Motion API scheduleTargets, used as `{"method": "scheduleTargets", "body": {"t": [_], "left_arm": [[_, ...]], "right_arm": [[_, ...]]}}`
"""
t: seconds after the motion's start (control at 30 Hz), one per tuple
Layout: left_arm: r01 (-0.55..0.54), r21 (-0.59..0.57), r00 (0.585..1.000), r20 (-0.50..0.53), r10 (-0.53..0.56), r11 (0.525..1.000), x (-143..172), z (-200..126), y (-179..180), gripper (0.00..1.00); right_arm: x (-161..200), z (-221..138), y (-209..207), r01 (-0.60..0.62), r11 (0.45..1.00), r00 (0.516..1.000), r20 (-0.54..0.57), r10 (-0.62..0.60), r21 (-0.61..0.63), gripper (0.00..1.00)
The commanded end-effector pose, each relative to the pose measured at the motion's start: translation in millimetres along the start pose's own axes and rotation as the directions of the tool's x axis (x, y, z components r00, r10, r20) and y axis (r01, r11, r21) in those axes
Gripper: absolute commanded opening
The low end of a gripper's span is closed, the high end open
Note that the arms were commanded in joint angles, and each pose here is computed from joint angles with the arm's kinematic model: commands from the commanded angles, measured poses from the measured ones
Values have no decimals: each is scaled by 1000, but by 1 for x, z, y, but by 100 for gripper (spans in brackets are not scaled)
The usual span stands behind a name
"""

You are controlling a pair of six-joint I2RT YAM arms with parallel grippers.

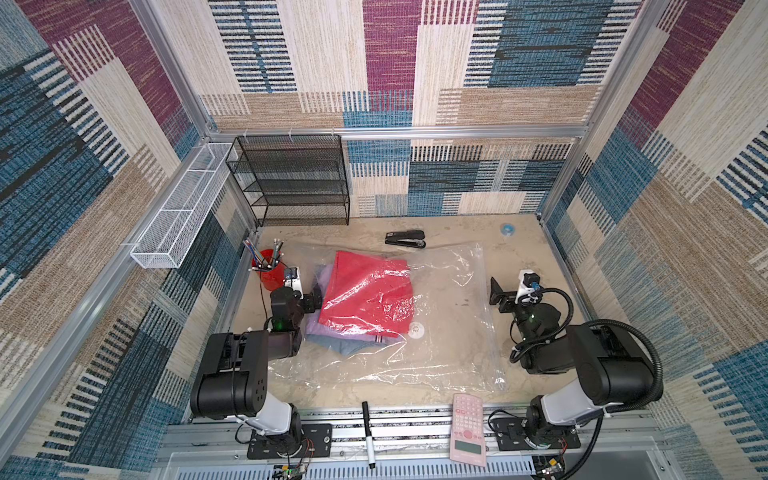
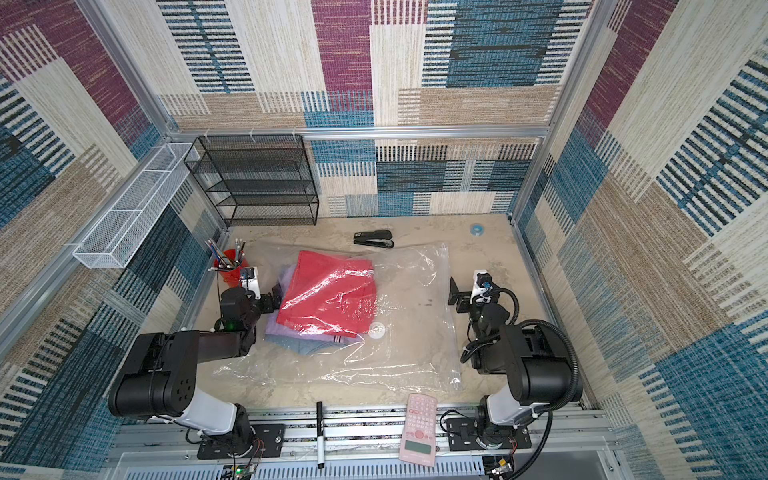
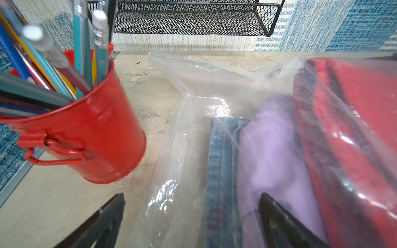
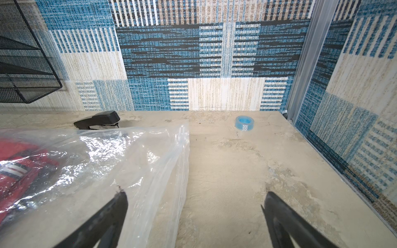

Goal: Take the trousers out of the vacuum bag
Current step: Open the vacuum bag at the center of the board.

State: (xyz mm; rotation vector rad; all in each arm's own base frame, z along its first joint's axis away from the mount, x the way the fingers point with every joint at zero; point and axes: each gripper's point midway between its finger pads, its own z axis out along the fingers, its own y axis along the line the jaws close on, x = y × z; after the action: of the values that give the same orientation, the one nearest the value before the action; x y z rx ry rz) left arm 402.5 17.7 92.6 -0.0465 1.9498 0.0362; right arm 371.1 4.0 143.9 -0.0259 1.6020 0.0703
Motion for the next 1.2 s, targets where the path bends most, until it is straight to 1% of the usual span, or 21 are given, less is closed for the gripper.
{"method": "scheduleTargets", "body": {"t": [0.0,0.13,0.2,0.27,0.3,0.33,0.4,0.47,0.5,0.57,0.67,0.73,0.8,0.87,0.93,1.03,1.1,1.17], "left_arm": [[5,11,1000,5,-5,1000,-2,0,-2,99],[8,4,1000,14,-8,1000,-4,-1,0,99],[32,-48,999,13,-31,998,-14,-8,9,98],[38,-74,999,32,-36,997,-29,-22,13,97],[45,-93,998,54,-40,995,-39,-30,17,95],[61,-113,994,97,-50,992,-51,-40,20,94],[127,-139,970,222,-95,982,-80,-64,28,93],[203,-107,935,315,-161,973,-110,-87,27,92],[231,-71,924,327,-196,970,-121,-95,23,92],[251,21,899,364,-241,968,-149,-113,10,90],[292,163,861,383,-333,942,-184,-135,-9,84],[312,261,850,353,-391,913,-200,-145,-24,77],[306,364,858,294,-421,879,-211,-150,-44,74],[306,445,867,236,-440,842,-217,-152,-64,67],[306,514,877,176,-448,801,-217,-153,-86,64],[276,580,905,112,-410,767,-213,-154,-121,63],[229,621,932,81,-352,749,-206,-157,-152,62],[205,654,950,46,-308,728,-197,-157,-179,62]], "right_arm": [[-5,1,-3,-4,1000,1000,21,3,19,99],[-6,0,-3,-4,1000,1000,25,4,19,99],[-11,1,-5,-10,999,1000,27,9,31,99],[-19,1,-7,-13,999,1000,27,11,46,99],[-24,2,-10,-16,998,1000,21,15,64,99],[-29,2,-13,-21,997,1000,22,19,80,99],[-38,4,-22,-50,990,999,14,49,130,99],[-49,5,-26,-113,981,994,22,111,155,99],[-56,4,-22,-133,983,991,28,131,128,99],[-68,5,-12,-177,981,984,19,176,74,99],[-81,9,6,-227,974,974,-29,226,-19,99],[-84,10,16,-264,962,963,-75,259,-70,99],[-84,9,28,-310,942,947,-131,294,-129,100],[-82,6,39,-362,911,927,-181,329,-196,99],[-79,1,50,-415,869,904,-230,360,-270,97],[-64,0,55,-485,820,864,-312,396,-303,93],[-51,2,59,-524,792,836,-369,407,-314,89],[-41,3,64,-554,762,814,-410,412,-335,86]]}}
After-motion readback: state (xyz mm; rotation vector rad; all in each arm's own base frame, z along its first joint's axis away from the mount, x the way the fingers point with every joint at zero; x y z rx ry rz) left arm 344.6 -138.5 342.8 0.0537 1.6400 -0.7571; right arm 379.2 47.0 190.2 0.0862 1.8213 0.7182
